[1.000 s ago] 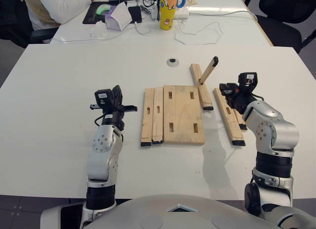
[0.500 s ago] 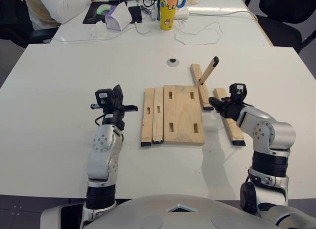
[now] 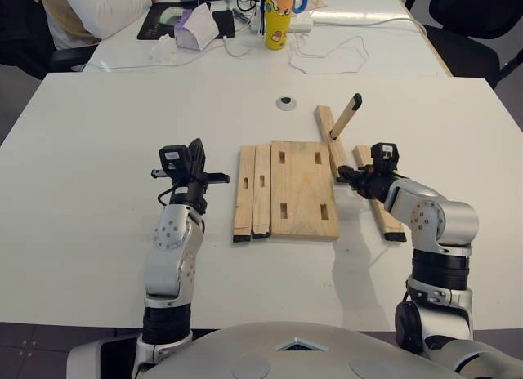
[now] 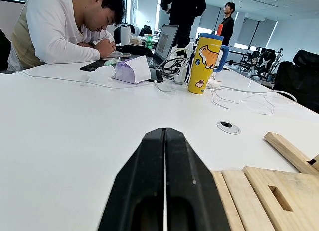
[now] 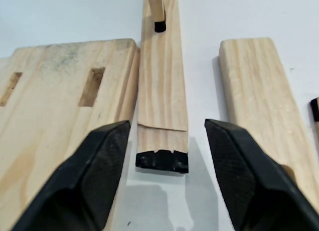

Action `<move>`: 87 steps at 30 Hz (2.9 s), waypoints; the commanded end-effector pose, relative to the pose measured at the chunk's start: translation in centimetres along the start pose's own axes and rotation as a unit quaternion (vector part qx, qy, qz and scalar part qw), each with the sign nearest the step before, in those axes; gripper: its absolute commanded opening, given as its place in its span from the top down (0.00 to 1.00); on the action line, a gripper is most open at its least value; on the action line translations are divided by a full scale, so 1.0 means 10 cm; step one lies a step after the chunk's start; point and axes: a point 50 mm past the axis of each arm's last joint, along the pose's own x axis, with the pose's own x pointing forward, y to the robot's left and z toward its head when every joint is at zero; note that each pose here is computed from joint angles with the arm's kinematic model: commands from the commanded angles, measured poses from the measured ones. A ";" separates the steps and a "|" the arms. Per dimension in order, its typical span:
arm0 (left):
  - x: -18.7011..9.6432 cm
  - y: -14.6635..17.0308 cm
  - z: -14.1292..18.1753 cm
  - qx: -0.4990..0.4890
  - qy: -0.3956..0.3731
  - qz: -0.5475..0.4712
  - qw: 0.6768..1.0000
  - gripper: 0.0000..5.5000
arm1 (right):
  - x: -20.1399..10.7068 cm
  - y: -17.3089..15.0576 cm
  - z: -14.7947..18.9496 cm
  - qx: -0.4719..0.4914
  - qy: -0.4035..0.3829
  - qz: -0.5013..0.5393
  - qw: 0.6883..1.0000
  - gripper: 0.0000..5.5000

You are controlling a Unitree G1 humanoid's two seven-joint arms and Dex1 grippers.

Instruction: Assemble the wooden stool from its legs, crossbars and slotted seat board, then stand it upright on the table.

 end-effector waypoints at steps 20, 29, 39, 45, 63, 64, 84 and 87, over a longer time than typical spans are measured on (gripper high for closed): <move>0.07 -0.01 0.03 0.009 0.008 -0.024 1.000 1.00 | 0.42 0.00 -0.15 -0.049 0.019 -0.031 0.998 0.49; 0.07 -0.01 0.03 0.010 0.008 -0.025 1.000 1.00 | 0.48 0.04 -0.06 -0.031 -0.010 -0.024 0.999 0.62; 0.11 0.01 0.07 0.013 0.002 -0.027 1.000 1.00 | 0.32 0.22 0.64 -0.101 -0.213 0.030 0.971 0.62; 0.12 0.02 0.10 -0.021 -0.002 -0.028 0.999 1.00 | 0.23 0.24 0.75 -0.227 -0.234 0.129 0.936 0.62; 0.06 -0.11 -0.09 -0.101 0.077 -0.061 0.990 0.88 | -0.03 -0.01 0.40 -0.262 -0.078 0.168 0.947 0.62; 0.06 -0.11 -0.09 -0.101 0.076 -0.059 0.990 0.88 | -0.06 -0.04 0.34 -0.268 -0.055 0.171 0.946 0.62; 0.08 -0.13 -0.10 -0.093 0.072 -0.055 0.992 0.88 | -0.13 -0.21 -0.08 -0.266 0.104 0.203 0.937 0.63; 0.08 -0.13 -0.10 -0.093 0.070 -0.054 0.992 0.88 | -0.11 -0.16 0.06 -0.250 0.055 0.212 0.943 0.63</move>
